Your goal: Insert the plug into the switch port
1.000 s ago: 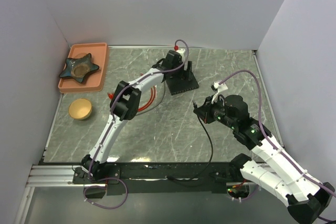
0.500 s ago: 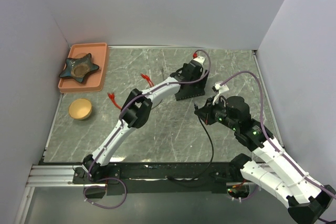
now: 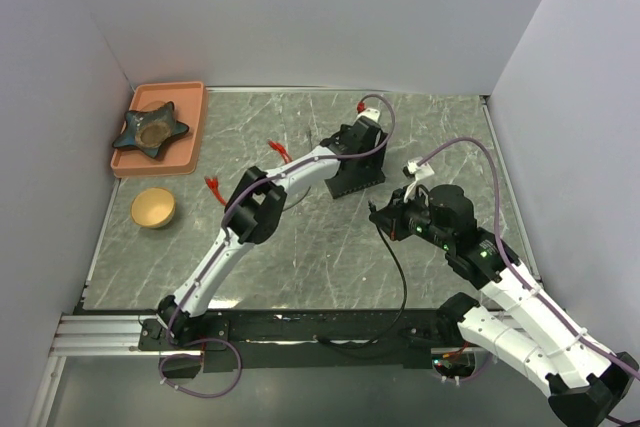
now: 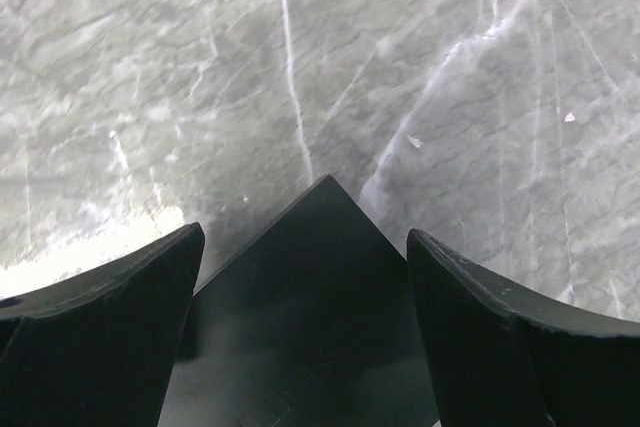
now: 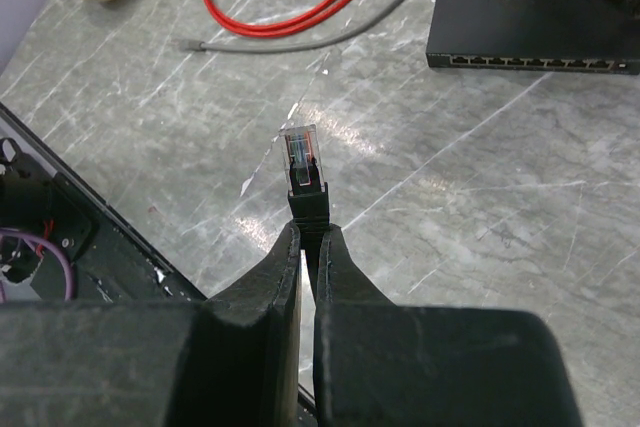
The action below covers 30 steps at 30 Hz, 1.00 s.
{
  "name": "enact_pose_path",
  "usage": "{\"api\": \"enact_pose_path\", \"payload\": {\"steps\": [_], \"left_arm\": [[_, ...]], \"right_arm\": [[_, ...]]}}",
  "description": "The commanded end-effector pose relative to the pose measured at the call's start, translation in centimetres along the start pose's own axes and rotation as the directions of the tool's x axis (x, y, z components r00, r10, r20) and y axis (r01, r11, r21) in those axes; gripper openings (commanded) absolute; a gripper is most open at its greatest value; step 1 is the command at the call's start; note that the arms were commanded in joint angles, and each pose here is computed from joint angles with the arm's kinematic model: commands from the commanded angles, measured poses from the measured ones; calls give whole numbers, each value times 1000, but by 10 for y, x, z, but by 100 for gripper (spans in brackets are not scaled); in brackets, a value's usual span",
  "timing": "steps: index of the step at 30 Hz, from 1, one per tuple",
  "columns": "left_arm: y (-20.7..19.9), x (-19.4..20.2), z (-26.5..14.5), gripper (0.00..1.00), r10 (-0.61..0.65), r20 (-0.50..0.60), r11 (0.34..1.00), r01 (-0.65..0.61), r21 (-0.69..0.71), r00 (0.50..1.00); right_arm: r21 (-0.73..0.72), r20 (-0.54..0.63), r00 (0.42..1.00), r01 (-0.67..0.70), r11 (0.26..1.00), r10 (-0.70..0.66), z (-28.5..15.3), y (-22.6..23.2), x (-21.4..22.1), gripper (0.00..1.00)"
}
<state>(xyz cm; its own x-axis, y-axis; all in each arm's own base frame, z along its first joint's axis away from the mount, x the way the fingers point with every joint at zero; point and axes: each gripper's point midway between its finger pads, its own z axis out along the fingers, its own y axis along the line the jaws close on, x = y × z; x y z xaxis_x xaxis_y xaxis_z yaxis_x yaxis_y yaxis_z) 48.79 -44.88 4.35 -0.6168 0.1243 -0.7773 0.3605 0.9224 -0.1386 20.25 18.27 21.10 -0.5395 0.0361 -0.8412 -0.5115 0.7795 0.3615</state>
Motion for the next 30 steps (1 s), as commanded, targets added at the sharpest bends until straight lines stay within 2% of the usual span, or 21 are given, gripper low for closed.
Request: {"api": "enact_pose_path", "payload": {"steps": [1,2,3,9,16,21,22,23,25,30], "left_arm": [[59,91,-8,87,5,-267,980,-57,-189,964],[60,86,-15,87,-12,-255,982,-37,-187,967],[71,106,-18,87,-37,-287,977,-26,-213,957],[115,139,-50,88,-165,-324,939,48,-342,931],[143,163,-82,88,-234,-330,903,78,-423,914],[158,184,-108,88,-284,-341,871,92,-484,896],[156,178,-114,88,-288,-323,873,108,-477,902],[161,190,-121,88,-290,-338,870,99,-483,895],[160,185,-129,88,-297,-306,872,127,-472,904],[168,205,-154,88,-303,-310,874,133,-468,901]], "right_arm": [[-24,43,999,-10,1000,11,-4,6,-9,0],[-22,45,999,-9,1000,10,-4,5,-9,0],[-15,44,999,-9,1000,10,-3,3,-9,0],[-7,18,1000,-15,1000,15,3,1,-3,0],[-3,-25,1000,-11,1000,11,17,-4,8,0],[8,-111,994,-14,1000,15,32,-9,24,0],[2,-116,993,-12,1000,13,35,-8,24,0],[1,-150,989,-13,1000,13,40,-9,30,0],[0,-195,981,-12,1000,12,48,-9,36,0],[-28,-261,965,28,999,-34,62,0,51,0]]}}
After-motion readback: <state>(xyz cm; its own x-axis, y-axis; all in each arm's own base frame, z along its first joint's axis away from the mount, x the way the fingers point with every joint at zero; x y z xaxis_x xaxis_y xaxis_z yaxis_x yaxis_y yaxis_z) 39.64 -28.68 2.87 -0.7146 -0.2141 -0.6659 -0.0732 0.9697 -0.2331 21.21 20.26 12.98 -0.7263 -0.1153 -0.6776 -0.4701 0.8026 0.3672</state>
